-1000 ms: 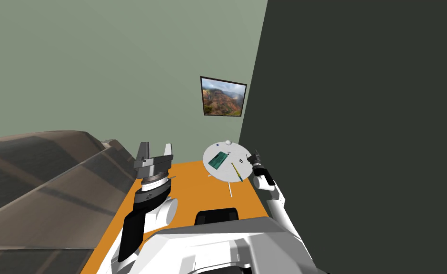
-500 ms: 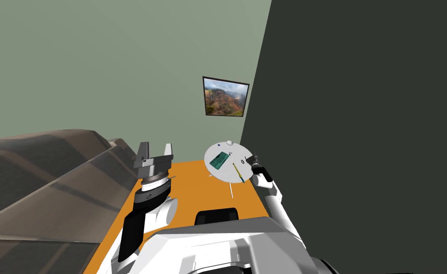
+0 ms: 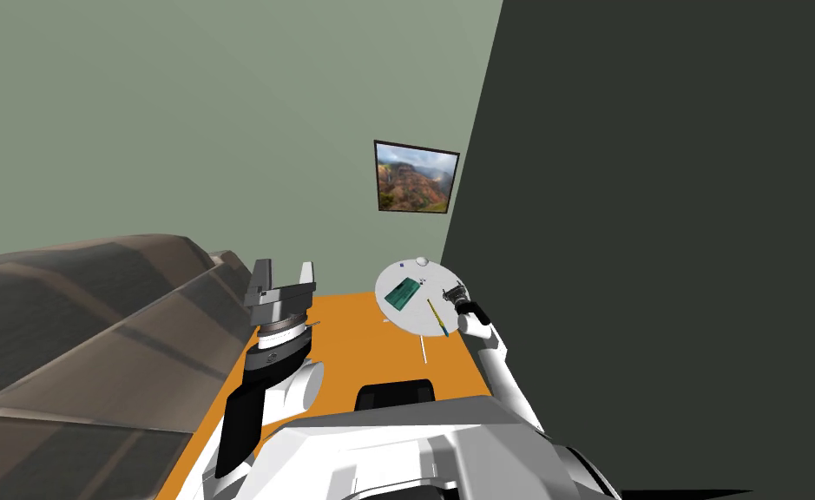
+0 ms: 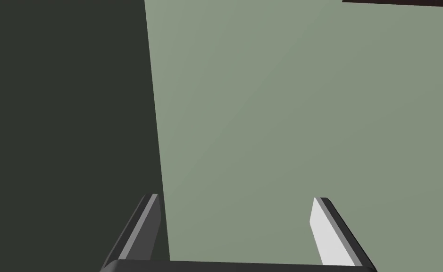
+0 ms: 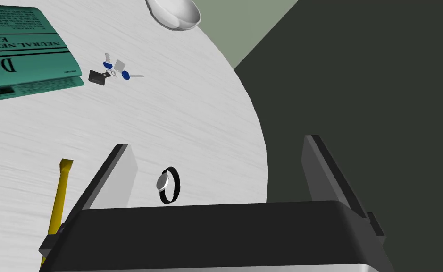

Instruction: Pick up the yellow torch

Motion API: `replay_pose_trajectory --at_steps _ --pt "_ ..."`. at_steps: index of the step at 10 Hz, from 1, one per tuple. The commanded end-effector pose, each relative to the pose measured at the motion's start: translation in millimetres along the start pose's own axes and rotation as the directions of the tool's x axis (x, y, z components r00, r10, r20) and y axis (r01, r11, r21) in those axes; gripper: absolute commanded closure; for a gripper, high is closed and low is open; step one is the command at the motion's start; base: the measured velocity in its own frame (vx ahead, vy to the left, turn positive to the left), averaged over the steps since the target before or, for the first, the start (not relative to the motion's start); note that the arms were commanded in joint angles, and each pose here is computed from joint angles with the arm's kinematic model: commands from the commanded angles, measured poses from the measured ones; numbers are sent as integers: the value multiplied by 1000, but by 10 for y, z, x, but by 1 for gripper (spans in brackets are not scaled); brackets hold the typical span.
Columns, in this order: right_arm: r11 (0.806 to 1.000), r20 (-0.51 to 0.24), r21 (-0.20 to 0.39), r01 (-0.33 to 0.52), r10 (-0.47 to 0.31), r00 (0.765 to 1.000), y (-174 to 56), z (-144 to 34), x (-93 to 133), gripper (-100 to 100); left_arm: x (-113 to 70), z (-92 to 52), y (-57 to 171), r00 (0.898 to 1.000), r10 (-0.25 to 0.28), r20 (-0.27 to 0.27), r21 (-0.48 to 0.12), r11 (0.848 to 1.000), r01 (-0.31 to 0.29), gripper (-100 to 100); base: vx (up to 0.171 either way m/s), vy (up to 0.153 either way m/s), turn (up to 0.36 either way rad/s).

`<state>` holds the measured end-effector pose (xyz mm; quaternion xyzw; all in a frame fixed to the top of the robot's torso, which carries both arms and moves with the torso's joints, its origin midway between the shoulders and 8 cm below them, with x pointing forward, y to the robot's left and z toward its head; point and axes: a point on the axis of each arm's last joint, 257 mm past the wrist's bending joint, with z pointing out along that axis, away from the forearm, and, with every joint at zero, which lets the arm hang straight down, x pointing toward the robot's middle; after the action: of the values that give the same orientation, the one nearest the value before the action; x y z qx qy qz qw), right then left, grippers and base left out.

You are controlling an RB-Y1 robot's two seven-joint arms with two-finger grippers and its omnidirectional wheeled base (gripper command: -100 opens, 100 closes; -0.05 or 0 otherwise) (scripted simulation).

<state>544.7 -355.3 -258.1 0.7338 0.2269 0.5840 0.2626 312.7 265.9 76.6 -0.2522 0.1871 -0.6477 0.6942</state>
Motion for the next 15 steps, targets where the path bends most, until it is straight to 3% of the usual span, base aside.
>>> replay_pose_trajectory --at_steps 1,4,5,8,9,10,11,12,14,15 --pt "995 51 56 -77 74 996 -192 58 -153 -100 0 0 0 1000 0 0 0 1000 0 0 28 -13 101" --pt "983 135 121 -139 123 983 -466 76 -430 -100 0 0 0 1000 0 0 0 1000 0 0 21 -8 40" --pt "969 186 155 -192 162 969 -631 88 -568 -100 0 0 0 1000 0 0 0 1000 0 0 22 -13 48" --pt "950 248 193 -244 194 949 -825 73 -722 -100 0 0 0 1000 0 0 0 1000 0 0 20 -17 43" --pt "930 303 221 -294 221 927 -992 50 -847 -100 0 0 0 1000 0 0 0 1000 0 0 20 -20 53" --pt "929 306 222 -295 220 926 -1003 46 -862 -100 0 0 0 1000 0 0 0 1000 0 0 16 -18 25" --pt "907 361 245 -342 242 901 -1167 7 -988 -100 0 0 0 1000 0 0 0 1000 0 0 18 -28 66" --pt "907 364 246 -343 241 900 -1176 2 -999 -100 0 0 0 1000 0 0 0 1000 0 0 17 -26 25" --pt "861 466 275 -428 270 843 -1477 -108 -1229 -100 0 0 0 1000 0 0 0 1000 0 0 32 -36 56" --pt "858 476 279 -431 266 838 -1505 -129 -1258 -100 0 0 0 1000 0 0 0 1000 0 0 24 -35 28"
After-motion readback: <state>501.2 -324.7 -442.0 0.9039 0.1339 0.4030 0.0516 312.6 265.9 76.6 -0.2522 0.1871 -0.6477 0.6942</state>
